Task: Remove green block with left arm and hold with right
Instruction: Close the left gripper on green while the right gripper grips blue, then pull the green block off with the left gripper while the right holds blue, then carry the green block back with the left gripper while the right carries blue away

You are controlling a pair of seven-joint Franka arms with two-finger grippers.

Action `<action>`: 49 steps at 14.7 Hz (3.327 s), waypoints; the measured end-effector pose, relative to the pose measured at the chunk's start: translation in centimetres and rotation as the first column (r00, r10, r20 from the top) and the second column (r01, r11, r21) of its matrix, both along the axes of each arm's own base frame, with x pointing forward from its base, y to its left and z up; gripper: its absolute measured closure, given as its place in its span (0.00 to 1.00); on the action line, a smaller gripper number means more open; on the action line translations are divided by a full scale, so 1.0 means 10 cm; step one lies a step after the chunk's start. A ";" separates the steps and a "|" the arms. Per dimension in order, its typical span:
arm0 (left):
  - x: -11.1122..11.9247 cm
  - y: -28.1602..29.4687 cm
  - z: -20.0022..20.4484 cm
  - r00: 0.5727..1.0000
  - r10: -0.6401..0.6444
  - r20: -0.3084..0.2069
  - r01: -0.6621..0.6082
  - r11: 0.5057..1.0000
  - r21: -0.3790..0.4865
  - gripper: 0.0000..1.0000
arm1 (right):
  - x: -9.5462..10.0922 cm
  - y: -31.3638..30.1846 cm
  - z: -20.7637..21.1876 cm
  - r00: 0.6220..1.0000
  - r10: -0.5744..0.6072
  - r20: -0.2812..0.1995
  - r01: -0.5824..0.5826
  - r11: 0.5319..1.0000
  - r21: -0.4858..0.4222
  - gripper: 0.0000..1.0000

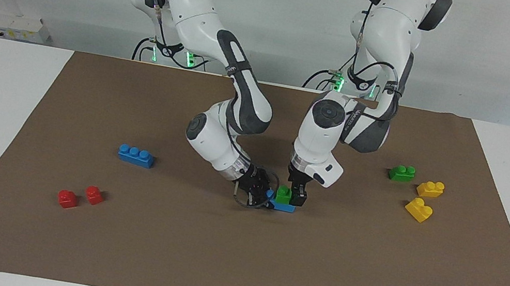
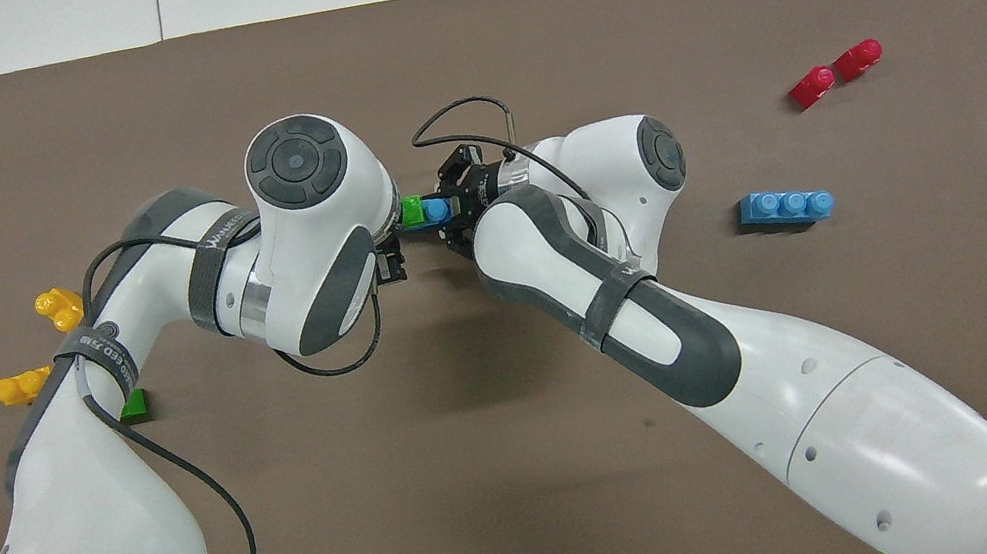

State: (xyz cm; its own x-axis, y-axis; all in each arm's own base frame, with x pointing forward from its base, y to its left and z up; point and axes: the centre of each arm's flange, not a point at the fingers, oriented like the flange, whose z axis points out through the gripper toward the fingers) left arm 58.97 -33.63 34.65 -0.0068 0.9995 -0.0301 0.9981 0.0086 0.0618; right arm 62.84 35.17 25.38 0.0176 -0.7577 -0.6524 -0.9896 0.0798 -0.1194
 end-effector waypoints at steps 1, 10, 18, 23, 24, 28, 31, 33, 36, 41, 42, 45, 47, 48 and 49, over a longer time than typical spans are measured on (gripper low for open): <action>0.00 0.00 0.01 1.000 0.004 0.005 -0.004 1.000 -0.003 0.26 | 0.00 0.00 0.00 1.000 0.000 0.000 0.000 1.000 0.000 0.65; 0.10 0.13 0.32 0.998 0.015 0.067 -0.013 1.000 -0.025 0.65 | 0.06 0.06 0.16 1.000 0.010 0.020 -0.010 1.000 0.022 0.65; -0.09 0.52 1.22 0.999 -0.004 0.040 0.004 1.000 0.007 0.65 | 0.35 -0.49 0.39 1.000 0.012 -0.008 -0.012 1.000 0.026 0.65; 0.05 1.42 1.30 0.974 -0.222 -0.050 0.225 0.973 0.059 0.65 | 0.72 -1.70 0.88 0.996 0.061 -0.058 -0.061 0.998 -0.002 0.65; 0.10 1.65 1.24 0.960 -0.274 -0.066 0.278 0.959 0.059 0.65 | 0.77 -1.98 0.94 0.995 0.074 -0.067 -0.074 0.997 0.000 0.65; 0.11 2.42 0.90 0.883 -0.455 -0.111 0.462 0.886 0.040 0.65 | 0.81 -3.12 0.96 0.990 0.131 -0.056 -0.129 0.991 0.039 0.65; 0.05 2.69 0.60 0.857 -0.509 -0.078 0.513 0.857 0.045 0.65 | 0.76 -3.71 0.92 0.988 0.151 -0.032 -0.149 0.987 0.057 0.65; 0.02 2.83 0.45 0.826 -0.559 -0.073 0.562 0.826 0.044 0.65 | 0.74 -3.84 0.84 0.987 0.160 -0.024 -0.159 0.985 0.061 0.65; 0.01 2.97 0.32 0.795 -0.604 -0.051 0.606 0.794 0.054 0.65 | 0.74 -3.84 0.60 0.982 0.186 -0.027 -0.184 0.981 0.068 0.65; 0.04 2.94 -0.11 0.776 -0.631 -0.030 0.631 0.774 0.049 0.65 | 0.75 -3.83 0.34 0.982 0.185 -0.046 -0.181 0.981 0.073 0.65; 0.05 2.94 -0.17 0.772 -0.634 -0.030 0.635 0.771 0.046 0.65 | 0.75 -3.81 0.32 0.981 0.187 -0.048 -0.183 0.980 0.073 0.65; 0.07 2.93 -0.28 0.762 -0.647 -0.026 0.647 0.761 0.043 0.65 | 0.74 -3.77 0.21 0.982 0.180 -0.054 -0.177 0.982 0.065 0.65; 0.09 2.93 -0.32 0.755 -0.656 -0.020 0.656 0.754 0.045 0.65 | 0.72 -3.75 0.14 0.983 0.174 -0.058 -0.171 0.983 0.060 0.65; 0.09 2.93 -0.31 0.743 -0.669 -0.019 0.669 0.742 0.047 0.65 | 0.72 -3.73 0.12 0.983 0.171 -0.058 -0.168 0.984 0.055 0.65; 0.09 2.92 -0.31 0.725 -0.688 -0.018 0.688 0.724 0.048 0.65 | 0.72 -3.72 0.11 0.984 0.170 -0.059 -0.167 0.985 0.049 0.65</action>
State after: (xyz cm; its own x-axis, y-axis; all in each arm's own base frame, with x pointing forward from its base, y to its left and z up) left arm 59.88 -4.41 31.51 0.6838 0.7294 0.0181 0.7283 -0.6838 0.0439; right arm 70.02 -2.05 26.45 0.1010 -0.7177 -0.6890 -0.9947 -0.0853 -0.0570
